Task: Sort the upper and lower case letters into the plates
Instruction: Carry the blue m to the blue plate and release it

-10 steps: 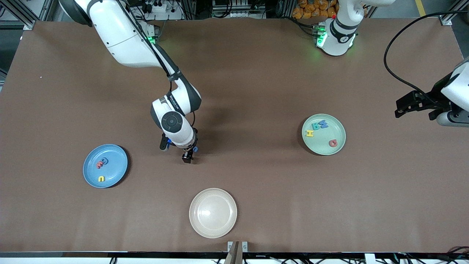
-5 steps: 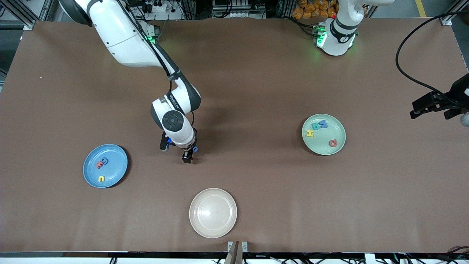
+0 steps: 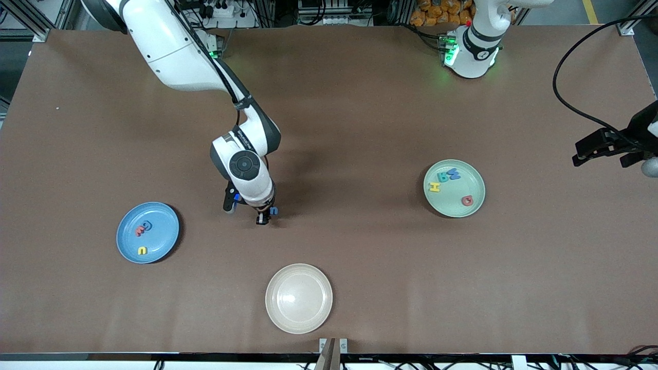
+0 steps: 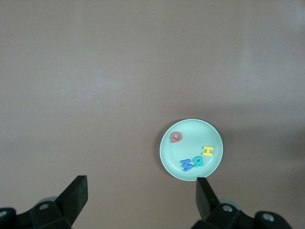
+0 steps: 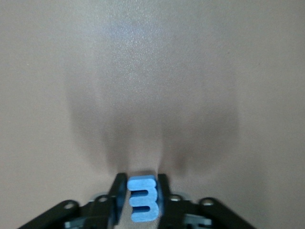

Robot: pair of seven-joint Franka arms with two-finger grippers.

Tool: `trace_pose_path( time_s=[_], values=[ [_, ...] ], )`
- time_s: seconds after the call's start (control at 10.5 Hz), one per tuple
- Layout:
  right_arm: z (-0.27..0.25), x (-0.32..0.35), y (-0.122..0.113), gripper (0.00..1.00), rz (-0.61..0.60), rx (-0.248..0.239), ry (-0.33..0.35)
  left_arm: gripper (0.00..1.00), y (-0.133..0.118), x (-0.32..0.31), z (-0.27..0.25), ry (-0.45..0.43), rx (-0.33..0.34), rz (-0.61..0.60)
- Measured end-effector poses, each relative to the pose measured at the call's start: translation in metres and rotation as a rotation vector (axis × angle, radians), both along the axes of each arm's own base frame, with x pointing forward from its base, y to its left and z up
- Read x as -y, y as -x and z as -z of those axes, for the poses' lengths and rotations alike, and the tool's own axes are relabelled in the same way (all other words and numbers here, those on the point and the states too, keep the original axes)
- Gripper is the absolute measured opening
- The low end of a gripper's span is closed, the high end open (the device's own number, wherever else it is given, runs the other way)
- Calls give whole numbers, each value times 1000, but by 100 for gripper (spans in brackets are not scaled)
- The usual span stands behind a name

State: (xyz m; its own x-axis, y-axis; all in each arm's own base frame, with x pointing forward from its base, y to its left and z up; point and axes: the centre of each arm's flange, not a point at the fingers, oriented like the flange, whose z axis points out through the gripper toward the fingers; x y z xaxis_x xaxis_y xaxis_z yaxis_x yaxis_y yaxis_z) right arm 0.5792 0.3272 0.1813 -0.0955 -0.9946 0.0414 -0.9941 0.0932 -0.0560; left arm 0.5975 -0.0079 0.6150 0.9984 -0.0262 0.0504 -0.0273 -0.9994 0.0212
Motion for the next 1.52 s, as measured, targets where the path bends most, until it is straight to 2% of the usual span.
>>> trace_pose_path(
  time_s=[0.38,0.76,0.86,1.24,1.52],
  values=[
    [-17,7,-10,27,-65,37,0,100,5,5,-7,7,-1,11],
    [-65,76,-49,27,-212,78,19,100,17,22,-15,25,-5,46],
    [-72,104,-59,27,-271,71,41,100,20,23,-15,26,-9,50],
    [-77,214,-82,27,-467,1,252,100,27,23,-12,29,-20,52],
    [-81,289,-90,27,-547,-71,323,100,29,32,-11,30,-26,69]
  ],
)
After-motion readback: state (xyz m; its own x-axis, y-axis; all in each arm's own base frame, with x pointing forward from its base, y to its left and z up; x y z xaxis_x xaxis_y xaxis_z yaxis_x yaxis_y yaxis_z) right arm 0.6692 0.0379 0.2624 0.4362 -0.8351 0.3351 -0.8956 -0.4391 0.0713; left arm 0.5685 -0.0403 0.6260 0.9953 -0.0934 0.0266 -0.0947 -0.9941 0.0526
